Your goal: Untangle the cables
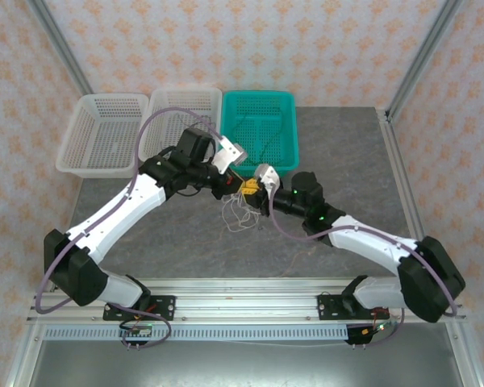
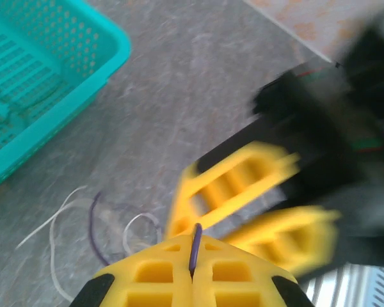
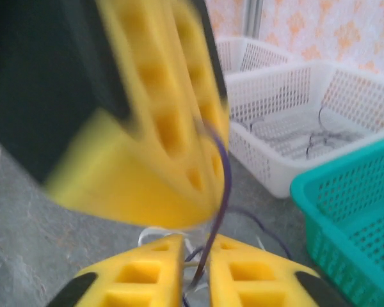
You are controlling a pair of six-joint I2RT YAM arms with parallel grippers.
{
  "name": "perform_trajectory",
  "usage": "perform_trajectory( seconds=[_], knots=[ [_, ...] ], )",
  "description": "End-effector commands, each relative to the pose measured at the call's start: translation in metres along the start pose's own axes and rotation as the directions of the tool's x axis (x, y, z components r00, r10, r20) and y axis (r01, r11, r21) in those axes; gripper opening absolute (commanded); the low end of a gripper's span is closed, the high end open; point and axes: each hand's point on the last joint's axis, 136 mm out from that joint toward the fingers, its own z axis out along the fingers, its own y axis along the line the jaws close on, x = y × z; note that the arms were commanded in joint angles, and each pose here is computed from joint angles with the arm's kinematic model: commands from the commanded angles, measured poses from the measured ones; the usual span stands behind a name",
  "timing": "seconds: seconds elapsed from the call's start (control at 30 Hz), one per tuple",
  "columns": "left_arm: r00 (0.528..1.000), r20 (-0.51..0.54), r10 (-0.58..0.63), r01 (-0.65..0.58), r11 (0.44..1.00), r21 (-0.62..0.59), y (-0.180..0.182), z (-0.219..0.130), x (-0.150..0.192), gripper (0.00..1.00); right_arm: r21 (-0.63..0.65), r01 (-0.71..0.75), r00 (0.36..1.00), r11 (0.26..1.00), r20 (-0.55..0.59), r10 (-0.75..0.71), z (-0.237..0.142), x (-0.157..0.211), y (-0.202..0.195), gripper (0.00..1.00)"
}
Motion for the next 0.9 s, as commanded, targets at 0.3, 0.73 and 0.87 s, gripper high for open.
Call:
perform_trajectory(
  seconds=[0.3,0.73,0.87],
  knots=[
    [0.912,0.341,0.230,-0.204,0.973,-0.110,-0.050,-0.099,-0.104,0.00,-0.018,-0.090,0.944,0.996,-0.319,0.080,-0.024,0.128,0.021,0.14],
    [0.913,0.357,0.197,-0.133,0.972,-0.196,-0.029,-0.106,-0.110,0.00,0.035,-0.053,0.990,0.998,-0.128,0.057,-0.071,0.055,0.028,0.34],
    [0.942,0.303,0.142,-0.099,0.983,-0.153,-0.025,-0.082,-0.087,0.00,0.038,-0.031,1.000,0.999,0.006,0.031,-0.095,0.004,0.034,0.44]
  ],
)
